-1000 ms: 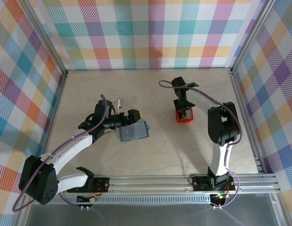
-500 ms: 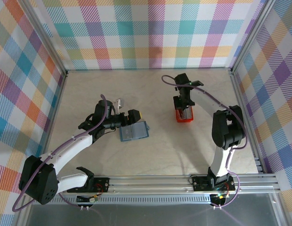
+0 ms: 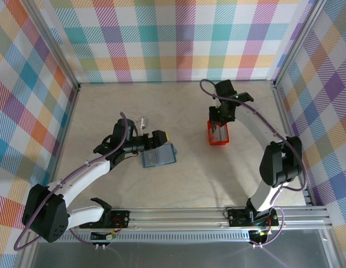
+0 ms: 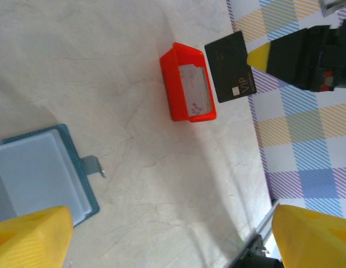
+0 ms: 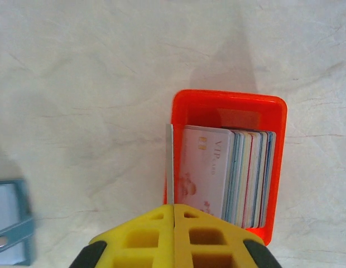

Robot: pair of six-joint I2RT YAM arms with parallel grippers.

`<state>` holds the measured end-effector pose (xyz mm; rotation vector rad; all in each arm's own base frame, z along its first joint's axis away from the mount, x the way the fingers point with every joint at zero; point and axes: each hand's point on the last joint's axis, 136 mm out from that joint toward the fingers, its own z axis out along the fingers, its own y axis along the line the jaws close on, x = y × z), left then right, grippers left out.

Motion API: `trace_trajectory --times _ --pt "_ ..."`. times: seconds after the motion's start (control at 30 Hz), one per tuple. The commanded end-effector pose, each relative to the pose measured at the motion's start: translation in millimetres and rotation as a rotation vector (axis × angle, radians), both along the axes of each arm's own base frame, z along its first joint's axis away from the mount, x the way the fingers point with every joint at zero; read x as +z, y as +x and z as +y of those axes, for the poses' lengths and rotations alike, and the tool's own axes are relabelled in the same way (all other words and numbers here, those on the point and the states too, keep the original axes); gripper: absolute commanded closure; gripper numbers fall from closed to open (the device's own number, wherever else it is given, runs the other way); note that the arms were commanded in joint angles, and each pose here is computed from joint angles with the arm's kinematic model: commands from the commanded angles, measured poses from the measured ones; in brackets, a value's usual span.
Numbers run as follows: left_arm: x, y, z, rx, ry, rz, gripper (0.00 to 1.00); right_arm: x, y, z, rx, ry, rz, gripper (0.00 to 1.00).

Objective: Put the credit cards into the card holder

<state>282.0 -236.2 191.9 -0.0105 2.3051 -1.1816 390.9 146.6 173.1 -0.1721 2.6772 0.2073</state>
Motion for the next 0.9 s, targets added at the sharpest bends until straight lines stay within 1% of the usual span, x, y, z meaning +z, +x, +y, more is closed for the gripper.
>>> trace_trajectory --times 0.0,0.17,0.27,0.33,0.47,0.53,0.6,0.67,0.73,0.87 --pt "46 4 -21 -0.04 -0.109 -0.069 0.1 69 -11 13 0.001 0.172 -0.113 1.0" --pt "88 13 -35 -0.003 -0.282 -0.076 0.1 142 -34 41 0.067 0.447 -0.22 1.0" --pt "112 20 -38 0.024 -0.379 -0.091 0.11 177 -49 56 0.109 0.611 -0.247 1.0" --pt "125 23 -40 0.036 -0.437 -0.093 0.12 195 -57 66 0.136 0.712 -0.25 1.0" --pt "152 28 -45 0.036 -0.567 -0.115 0.2 218 -69 82 0.17 0.888 -0.222 1.0" --pt "163 27 -48 0.027 -0.62 -0.134 0.24 222 -72 87 0.181 0.945 -0.198 1.0" --pt "175 24 -50 0.015 -0.669 -0.153 0.29 223 -74 90 0.182 0.97 -0.186 1.0" --pt "183 20 -53 -0.001 -0.689 -0.169 0.33 221 -74 92 0.173 0.978 -0.169 1.0" --pt "187 17 -55 -0.01 -0.697 -0.177 0.34 219 -76 94 0.174 0.989 -0.154 1.0" --pt "187 15 -58 -0.016 -0.72 -0.165 0.38 215 -78 98 0.181 1.017 -0.127 1.0"
